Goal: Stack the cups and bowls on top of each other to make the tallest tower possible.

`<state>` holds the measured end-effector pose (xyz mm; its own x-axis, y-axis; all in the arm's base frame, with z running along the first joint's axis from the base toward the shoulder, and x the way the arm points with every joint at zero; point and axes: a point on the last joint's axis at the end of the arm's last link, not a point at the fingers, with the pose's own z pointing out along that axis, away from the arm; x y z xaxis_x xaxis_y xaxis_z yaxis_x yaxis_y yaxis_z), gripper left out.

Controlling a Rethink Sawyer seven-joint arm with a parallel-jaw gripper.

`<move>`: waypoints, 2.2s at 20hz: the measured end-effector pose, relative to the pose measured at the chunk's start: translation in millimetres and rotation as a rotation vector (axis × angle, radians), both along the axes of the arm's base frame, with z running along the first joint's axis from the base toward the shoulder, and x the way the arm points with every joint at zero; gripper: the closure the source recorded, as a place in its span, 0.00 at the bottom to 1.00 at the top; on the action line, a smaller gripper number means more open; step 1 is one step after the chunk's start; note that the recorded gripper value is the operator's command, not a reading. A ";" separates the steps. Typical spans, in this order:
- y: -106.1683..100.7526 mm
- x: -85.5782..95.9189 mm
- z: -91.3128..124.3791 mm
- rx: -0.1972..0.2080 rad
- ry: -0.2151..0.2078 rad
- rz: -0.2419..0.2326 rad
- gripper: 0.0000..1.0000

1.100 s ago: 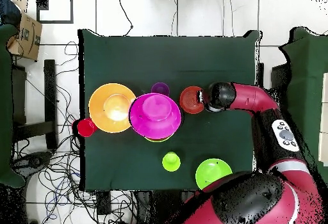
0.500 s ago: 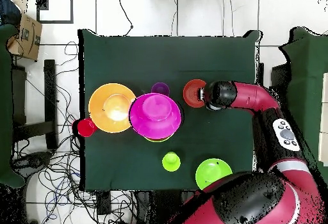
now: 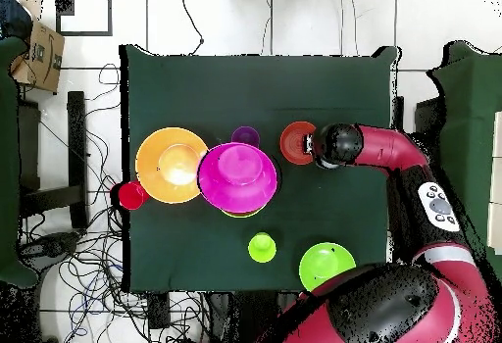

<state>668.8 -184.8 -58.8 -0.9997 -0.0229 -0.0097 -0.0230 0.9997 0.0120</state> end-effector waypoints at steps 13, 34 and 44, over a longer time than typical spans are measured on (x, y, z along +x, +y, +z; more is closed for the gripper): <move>14.1 -24.7 41.9 -0.007 0.023 0.046 1.00; 7.8 -51.9 169.5 -0.048 0.054 0.019 1.00; 2.4 -60.4 240.7 -0.064 0.097 -0.033 1.00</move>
